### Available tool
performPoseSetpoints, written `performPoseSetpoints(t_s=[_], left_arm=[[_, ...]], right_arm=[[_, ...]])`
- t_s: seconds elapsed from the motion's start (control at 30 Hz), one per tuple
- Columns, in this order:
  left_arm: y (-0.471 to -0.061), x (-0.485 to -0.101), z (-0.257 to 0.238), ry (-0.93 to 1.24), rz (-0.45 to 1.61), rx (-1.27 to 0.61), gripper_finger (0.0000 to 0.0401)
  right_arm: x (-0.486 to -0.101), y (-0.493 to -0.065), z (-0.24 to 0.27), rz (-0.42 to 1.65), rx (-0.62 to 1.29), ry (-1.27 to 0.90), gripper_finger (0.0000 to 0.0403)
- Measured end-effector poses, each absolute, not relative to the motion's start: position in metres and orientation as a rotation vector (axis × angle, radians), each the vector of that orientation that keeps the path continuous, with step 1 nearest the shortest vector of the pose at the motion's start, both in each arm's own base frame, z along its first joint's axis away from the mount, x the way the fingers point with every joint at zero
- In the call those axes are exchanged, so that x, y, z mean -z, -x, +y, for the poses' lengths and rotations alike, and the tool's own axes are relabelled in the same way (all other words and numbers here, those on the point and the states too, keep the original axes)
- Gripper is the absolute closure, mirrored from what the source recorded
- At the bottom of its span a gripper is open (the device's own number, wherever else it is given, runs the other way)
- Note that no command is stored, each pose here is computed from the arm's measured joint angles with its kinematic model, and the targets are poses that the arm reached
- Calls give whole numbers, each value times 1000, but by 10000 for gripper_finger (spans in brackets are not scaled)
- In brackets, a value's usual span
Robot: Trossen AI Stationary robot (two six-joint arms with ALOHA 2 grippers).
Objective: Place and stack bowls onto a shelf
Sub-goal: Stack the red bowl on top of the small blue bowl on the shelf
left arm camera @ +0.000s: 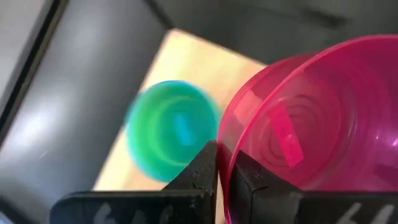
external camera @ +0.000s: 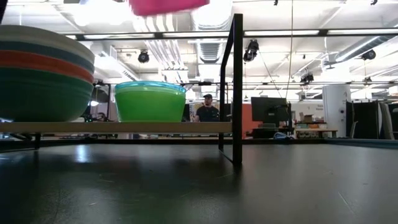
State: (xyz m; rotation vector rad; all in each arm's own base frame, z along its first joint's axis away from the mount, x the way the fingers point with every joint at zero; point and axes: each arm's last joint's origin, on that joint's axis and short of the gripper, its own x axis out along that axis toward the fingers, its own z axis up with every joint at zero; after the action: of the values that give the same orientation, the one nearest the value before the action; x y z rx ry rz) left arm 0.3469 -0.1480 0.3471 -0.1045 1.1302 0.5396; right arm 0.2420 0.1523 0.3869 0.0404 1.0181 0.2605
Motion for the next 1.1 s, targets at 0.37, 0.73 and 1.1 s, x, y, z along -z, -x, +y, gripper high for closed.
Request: performPoseSetpoints(t_s=[0.37, 0.73, 1.1], left_arm=[[-308, -322, -66, 177, 1196, -646, 401], [-295, -282, -14, 376, 1128, -552, 401], [-291, -271, -11, 452, 1144, -551, 344]], right_arm=[[-387, -242, 152, 1015, -261, -42, 218], [-387, -242, 152, 1014, -261, -42, 218], [-387, -242, 152, 1015, -261, -42, 218]])
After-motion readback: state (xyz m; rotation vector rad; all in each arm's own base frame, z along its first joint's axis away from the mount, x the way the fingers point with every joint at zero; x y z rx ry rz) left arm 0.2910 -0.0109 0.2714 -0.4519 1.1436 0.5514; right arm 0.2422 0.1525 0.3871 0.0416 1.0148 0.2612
